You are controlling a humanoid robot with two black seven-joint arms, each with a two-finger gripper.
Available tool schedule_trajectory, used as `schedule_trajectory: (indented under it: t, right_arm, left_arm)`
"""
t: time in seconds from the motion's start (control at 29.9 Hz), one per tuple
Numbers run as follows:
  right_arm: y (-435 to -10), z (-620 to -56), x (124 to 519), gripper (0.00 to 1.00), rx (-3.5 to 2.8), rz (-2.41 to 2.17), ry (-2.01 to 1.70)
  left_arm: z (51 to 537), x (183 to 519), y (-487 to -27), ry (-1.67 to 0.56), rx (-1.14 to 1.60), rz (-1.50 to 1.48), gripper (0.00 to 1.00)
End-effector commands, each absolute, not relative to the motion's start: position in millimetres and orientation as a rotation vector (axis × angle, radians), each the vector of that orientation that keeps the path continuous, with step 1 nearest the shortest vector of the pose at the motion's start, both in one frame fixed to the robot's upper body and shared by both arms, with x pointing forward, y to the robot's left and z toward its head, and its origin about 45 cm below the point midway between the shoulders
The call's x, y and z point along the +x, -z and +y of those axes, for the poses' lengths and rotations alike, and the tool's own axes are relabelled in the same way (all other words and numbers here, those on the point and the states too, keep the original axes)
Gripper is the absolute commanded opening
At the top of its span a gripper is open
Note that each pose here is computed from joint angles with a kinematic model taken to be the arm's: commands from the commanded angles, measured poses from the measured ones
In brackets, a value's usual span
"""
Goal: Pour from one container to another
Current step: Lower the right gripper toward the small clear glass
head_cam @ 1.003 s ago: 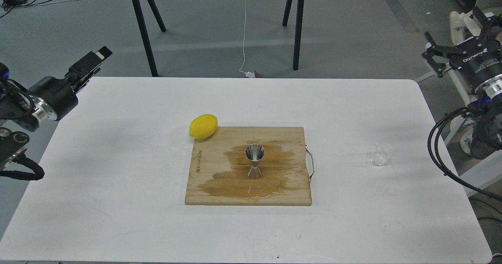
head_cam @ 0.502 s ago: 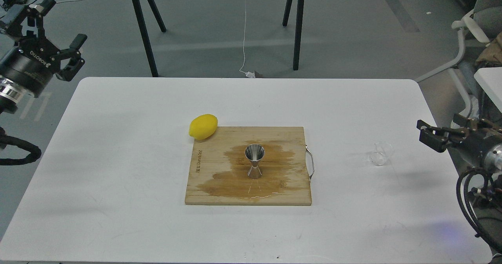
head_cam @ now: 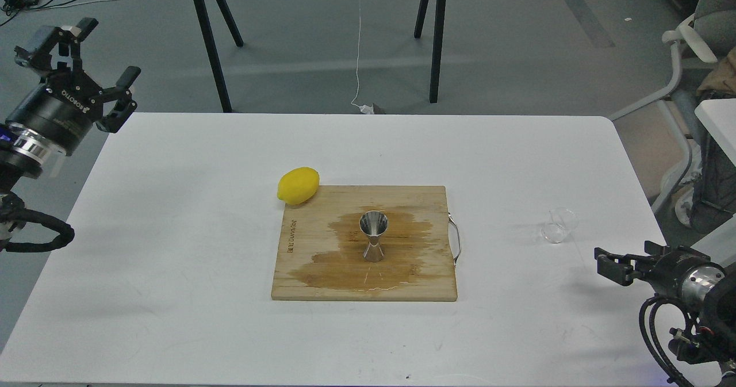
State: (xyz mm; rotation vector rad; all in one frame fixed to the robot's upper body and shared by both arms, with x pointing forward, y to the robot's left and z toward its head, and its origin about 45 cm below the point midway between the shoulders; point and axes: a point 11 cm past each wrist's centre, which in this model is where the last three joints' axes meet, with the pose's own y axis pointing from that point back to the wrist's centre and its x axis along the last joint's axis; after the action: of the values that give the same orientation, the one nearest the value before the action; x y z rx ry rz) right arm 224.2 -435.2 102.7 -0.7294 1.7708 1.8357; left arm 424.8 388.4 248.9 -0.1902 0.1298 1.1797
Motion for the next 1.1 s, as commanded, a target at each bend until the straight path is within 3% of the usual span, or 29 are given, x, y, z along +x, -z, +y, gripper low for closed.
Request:
schedule_trajectory:
  t: [0.0,0.43,1.07]
  right_arm:
    - [-96,-427,228,0.99,-0.748,1.789,-1.852]
    - [-69,-389,250,0.99,-0.774,1.815,-1.878]
    - [-67,-377,290,0.99,-0.799,1.802,-1.836]
  left_arm:
    - [389,423,-245,-1.182,-0.186,0.136,0.92]
    - [388,420,-235,-1.186,-0.177,0.156,0.92]
    - [389,414,-221,-1.198,-0.163,0.182,0.92]
